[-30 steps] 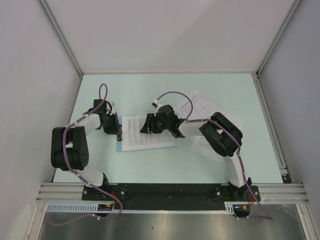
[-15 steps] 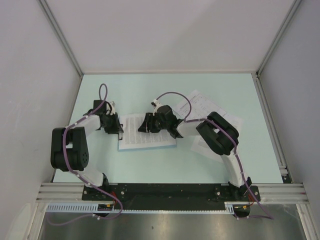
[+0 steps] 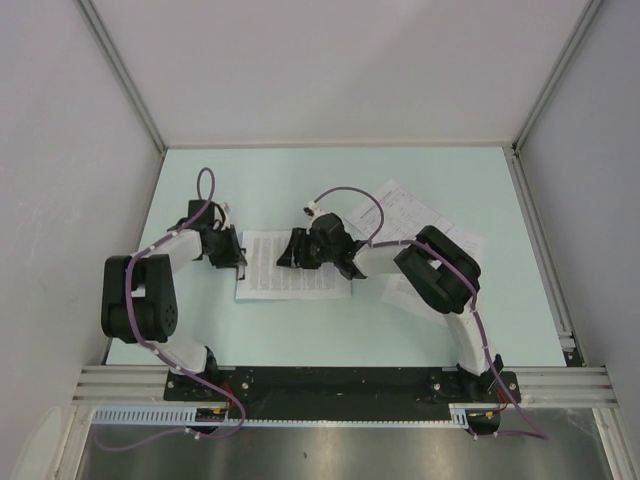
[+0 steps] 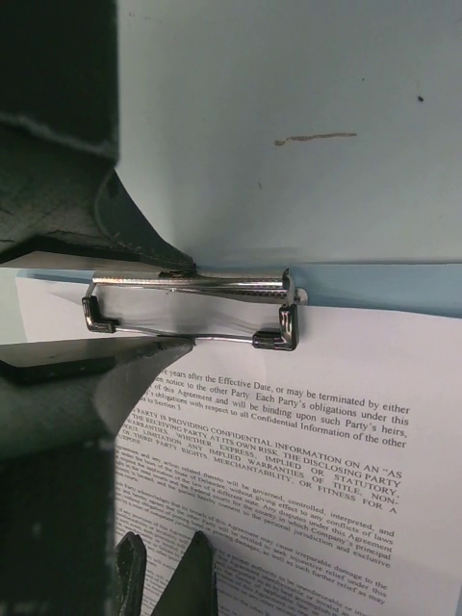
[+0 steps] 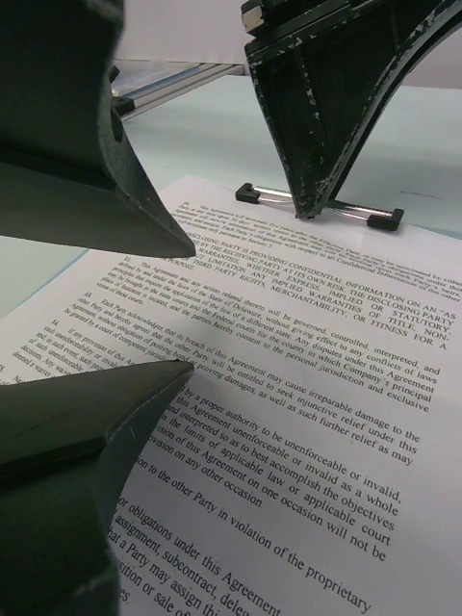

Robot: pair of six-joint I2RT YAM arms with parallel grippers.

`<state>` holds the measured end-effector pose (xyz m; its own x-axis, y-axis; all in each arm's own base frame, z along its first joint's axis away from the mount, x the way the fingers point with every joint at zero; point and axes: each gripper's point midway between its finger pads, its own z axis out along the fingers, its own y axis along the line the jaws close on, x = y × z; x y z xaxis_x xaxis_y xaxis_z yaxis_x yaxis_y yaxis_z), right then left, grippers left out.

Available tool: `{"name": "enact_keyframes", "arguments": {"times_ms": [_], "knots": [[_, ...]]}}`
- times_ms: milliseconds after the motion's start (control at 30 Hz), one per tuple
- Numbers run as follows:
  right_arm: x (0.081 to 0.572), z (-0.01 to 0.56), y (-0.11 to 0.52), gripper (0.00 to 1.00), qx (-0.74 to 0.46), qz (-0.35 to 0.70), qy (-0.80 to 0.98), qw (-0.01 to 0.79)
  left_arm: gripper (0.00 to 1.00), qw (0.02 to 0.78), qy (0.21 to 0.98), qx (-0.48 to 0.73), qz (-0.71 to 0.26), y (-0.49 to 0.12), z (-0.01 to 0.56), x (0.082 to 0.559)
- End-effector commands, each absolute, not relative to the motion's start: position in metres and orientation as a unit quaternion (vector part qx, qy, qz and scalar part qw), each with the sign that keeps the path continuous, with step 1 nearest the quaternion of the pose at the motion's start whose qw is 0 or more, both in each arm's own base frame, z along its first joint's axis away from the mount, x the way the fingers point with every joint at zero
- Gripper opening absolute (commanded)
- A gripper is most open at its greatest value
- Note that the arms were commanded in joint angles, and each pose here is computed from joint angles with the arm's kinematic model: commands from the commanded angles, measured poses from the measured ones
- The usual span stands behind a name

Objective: Put the files into the folder

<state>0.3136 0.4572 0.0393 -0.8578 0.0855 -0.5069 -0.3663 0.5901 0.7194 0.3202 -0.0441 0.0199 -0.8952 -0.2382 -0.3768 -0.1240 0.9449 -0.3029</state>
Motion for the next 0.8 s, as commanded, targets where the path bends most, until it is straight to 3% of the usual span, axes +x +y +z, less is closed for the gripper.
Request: {"name": "enact_keyframes", "arguments": {"times_ms": [0, 767], "knots": [[0.286, 0.003, 0.435, 0.52, -0.07, 0.391, 0.894, 0.207, 0.0, 0.175, 0.969, -0.115, -0.133, -0.047, 0.008, 0.301], [0.306, 0.001, 0.451, 0.53, -0.174, 0.444, 0.849, 0.227, 0.0, 0.154, 0.979, -0.073, -0.112, -0.054, -0.001, 0.295]]}}
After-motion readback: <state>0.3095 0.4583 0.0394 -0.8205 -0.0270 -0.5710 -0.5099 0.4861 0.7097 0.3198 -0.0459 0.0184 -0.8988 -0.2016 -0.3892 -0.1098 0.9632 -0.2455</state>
